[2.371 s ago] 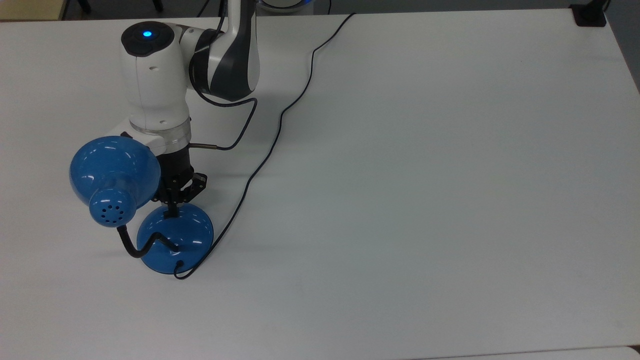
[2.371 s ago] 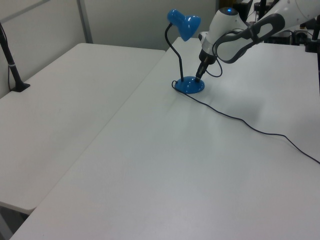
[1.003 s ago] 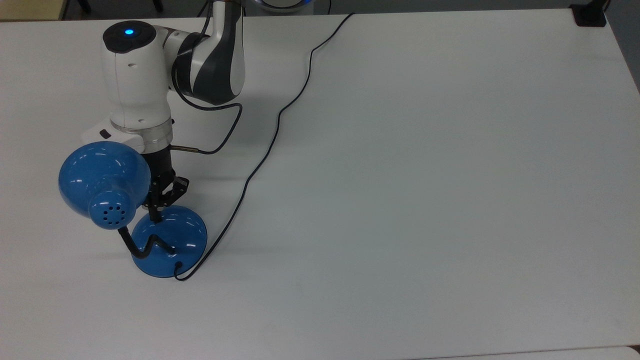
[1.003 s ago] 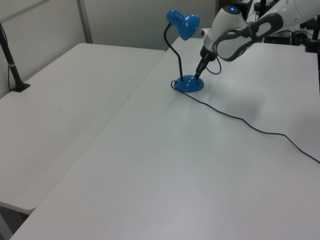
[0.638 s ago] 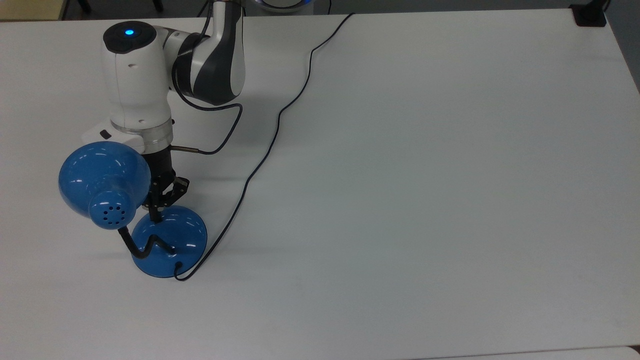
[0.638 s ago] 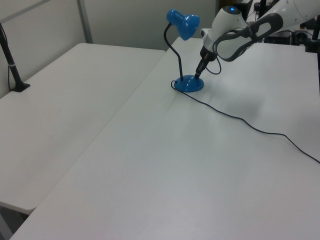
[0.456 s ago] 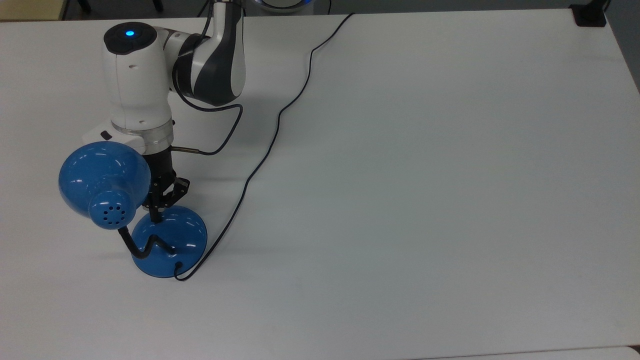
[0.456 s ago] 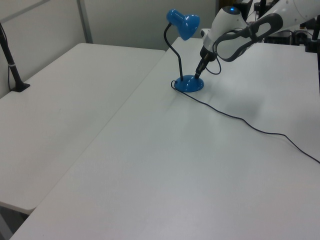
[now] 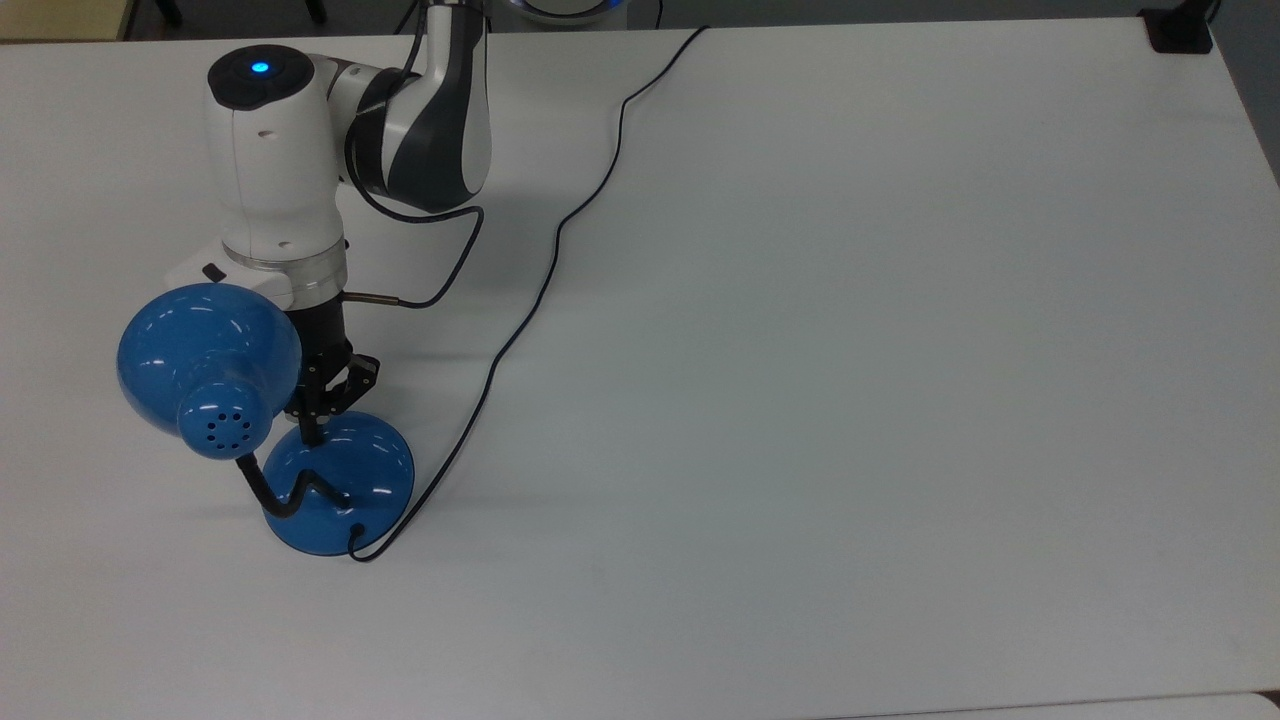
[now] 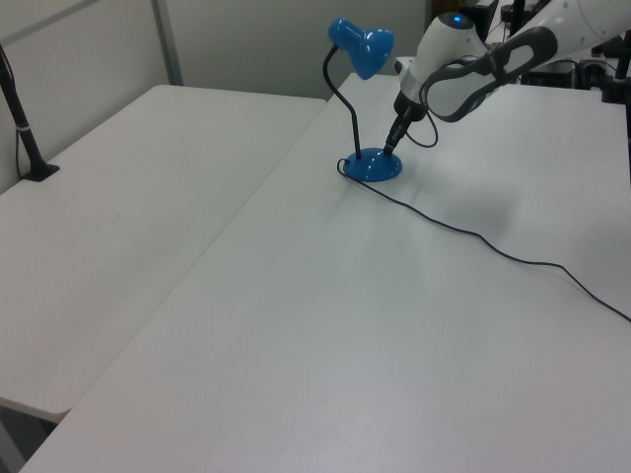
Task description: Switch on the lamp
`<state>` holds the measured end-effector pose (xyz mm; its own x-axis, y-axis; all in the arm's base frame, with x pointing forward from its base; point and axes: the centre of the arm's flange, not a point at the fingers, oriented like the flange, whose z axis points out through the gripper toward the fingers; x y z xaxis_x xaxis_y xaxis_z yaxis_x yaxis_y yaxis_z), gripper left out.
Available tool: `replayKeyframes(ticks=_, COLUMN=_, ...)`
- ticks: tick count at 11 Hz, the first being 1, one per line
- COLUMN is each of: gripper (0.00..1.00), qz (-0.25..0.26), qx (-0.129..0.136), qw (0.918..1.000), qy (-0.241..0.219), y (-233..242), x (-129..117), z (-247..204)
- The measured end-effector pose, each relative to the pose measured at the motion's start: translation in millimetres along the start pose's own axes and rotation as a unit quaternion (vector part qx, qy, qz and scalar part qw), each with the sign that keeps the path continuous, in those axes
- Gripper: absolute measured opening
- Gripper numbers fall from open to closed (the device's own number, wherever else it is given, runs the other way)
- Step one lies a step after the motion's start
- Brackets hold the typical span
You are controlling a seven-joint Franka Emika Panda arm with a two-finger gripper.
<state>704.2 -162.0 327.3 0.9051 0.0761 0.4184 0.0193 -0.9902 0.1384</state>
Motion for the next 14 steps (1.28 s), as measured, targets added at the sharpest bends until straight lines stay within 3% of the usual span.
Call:
replayKeyframes(ticks=5, gripper=0.01, qz=-0.002, qx=0.001, qw=1.0, qy=0.001, y=-1.3, x=2.7, z=-1.6)
replayKeyframes(ticks=8, gripper=0.01, qz=-0.003, qx=0.009, qw=0.9997, qy=-0.02, y=-2.3, x=5.3, z=-8.5)
replayKeyframes(ticks=11, gripper=0.02, qz=-0.014, qx=0.024, qw=0.9979, qy=-0.059, y=-2.9, x=4.4, z=-25.0)
replayKeyframes(ticks=14, gripper=0.02, qz=-0.043, qx=0.059, qw=0.9872, qy=-0.142, y=-9.2, x=-2.2, z=-60.8)
